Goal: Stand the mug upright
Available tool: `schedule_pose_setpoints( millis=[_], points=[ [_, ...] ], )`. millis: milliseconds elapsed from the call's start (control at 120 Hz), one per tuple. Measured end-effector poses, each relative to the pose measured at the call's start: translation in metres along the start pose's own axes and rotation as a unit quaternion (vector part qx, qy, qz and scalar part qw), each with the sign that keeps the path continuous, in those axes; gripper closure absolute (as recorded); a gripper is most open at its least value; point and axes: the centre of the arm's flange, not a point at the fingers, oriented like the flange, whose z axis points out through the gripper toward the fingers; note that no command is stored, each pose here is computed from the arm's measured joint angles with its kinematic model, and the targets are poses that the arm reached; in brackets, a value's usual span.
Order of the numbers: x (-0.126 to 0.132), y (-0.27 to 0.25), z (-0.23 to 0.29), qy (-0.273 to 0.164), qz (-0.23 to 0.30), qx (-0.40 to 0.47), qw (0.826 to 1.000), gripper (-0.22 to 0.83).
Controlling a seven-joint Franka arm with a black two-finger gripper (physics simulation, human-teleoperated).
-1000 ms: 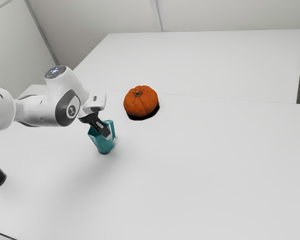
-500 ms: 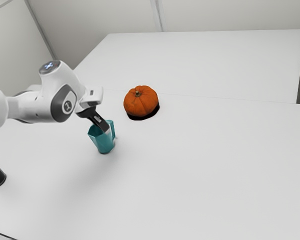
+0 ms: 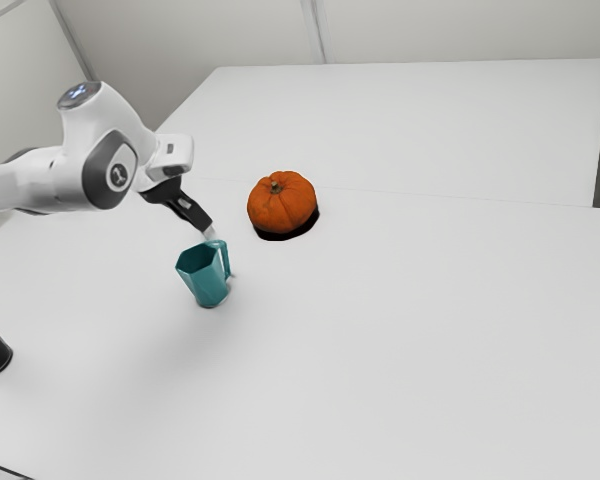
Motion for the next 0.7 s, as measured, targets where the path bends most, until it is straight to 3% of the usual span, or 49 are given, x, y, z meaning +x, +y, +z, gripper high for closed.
schedule_pose_setpoints(
  millis=[275,558,700],
  points=[
    [0.027,-0.003,-0.036,-0.025,-0.017,-0.017,0.999,0.01],
    [0.071,-0.003,-0.045,-0.11,-0.045,-0.04,0.992,0.0],
    [0.071,0.0,-0.048,-0.136,-0.062,-0.049,0.988,0.0]
  ],
)
